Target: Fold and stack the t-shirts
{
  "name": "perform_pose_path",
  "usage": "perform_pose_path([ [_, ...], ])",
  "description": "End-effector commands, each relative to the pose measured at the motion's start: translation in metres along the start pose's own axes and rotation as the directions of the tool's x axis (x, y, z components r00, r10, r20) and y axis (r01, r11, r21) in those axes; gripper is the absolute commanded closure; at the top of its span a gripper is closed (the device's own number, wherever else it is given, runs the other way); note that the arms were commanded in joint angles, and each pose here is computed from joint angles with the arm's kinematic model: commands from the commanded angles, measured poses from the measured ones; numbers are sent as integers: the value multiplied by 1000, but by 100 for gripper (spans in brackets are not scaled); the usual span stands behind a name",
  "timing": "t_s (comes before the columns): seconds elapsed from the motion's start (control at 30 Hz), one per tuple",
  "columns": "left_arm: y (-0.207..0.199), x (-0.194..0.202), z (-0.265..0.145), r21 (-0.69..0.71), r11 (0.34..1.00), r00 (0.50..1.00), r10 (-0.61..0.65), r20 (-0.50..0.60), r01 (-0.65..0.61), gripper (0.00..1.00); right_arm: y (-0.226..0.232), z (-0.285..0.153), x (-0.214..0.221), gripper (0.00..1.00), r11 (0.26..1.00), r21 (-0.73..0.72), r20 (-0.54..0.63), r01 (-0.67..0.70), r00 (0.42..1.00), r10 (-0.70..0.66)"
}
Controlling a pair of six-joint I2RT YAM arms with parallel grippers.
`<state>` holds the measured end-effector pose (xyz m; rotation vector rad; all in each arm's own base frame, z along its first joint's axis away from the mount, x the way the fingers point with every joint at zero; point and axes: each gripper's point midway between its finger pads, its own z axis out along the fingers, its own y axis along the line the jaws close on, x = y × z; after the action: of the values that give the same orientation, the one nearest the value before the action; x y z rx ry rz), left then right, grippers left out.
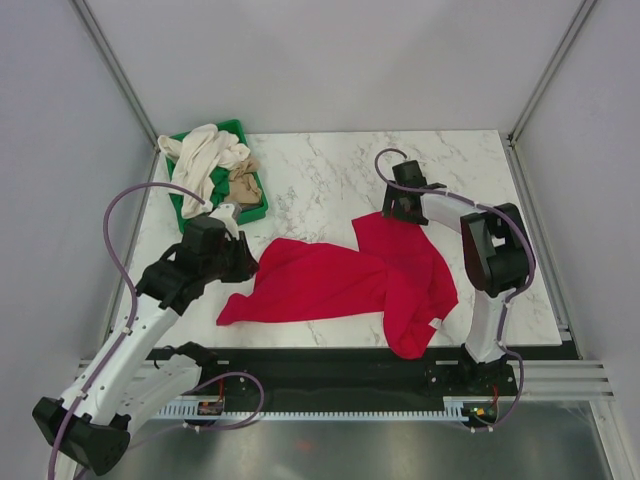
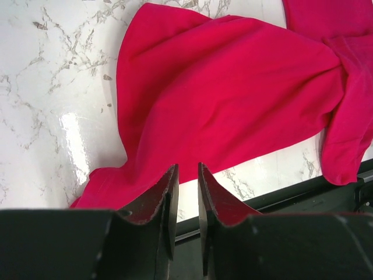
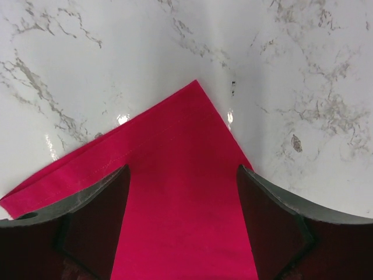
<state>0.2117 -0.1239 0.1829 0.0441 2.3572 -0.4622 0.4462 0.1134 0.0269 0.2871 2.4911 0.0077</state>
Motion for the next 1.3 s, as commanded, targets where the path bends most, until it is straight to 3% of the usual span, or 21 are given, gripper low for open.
perform_pose_path([
  [0.0,-1,-10,-1,7,1000,999,-5,49,5,73,3,1,-25,18,1000,13,63,9,998,-9],
  [0.17,-1,-10,-1,9,1000,999,-6,48,6,73,3,14,-19,27,999,27,41,30,999,-31],
  [0.27,1,-10,-1,4,1000,999,-10,51,10,73,5,26,-3,55,999,11,0,39,999,-39],
  [0.3,1,-11,0,3,1000,999,-11,51,11,73,5,30,4,73,999,4,-18,43,999,-43],
  [0.37,3,-11,0,0,1000,999,-15,51,15,73,8,32,7,96,999,-14,-30,51,998,-52],
  [0.4,3,-12,0,-1,1000,998,-17,55,17,74,11,30,4,100,998,-27,-24,53,998,-54],
  [0.57,4,-11,3,-4,1000,999,-20,43,20,76,37,-14,-43,100,983,-153,86,105,992,-93],
  [0.67,6,-12,3,-10,1000,999,-23,46,23,77,54,-85,-93,100,963,-224,252,150,963,-91],
  [0.73,7,-11,3,-14,1000,999,-24,43,25,78,55,-157,-126,100,953,-242,385,184,919,-80],
  [0.77,8,-11,3,-21,999,999,-26,46,27,78,51,-181,-131,100,951,-246,413,186,908,-71],
  [0.8,8,-13,3,-22,999,998,-24,51,25,78,42,-231,-143,100,944,-274,495,183,869,-25],
  [0.87,4,-16,4,-11,1000,999,-21,38,22,76,30,-275,-143,100,936,-305,553,174,833,25],
  [0.9,1,-18,5,-1,1000,999,-22,32,22,69,16,-305,-135,100,932,-322,592,166,804,61],
  [1.0,-6,-35,14,-7,999,998,-49,38,50,58,-15,-321,-106,100,945,-309,606,108,788,108],
  [1.1,-16,-54,33,5,997,995,-80,55,80,51,-32,-294,-67,100,956,-289,556,54,823,121],
  [1.27,-41,-79,73,71,990,989,-125,80,119,50,-47,-248,-11,100,969,-248,427,-17,895,125],
])
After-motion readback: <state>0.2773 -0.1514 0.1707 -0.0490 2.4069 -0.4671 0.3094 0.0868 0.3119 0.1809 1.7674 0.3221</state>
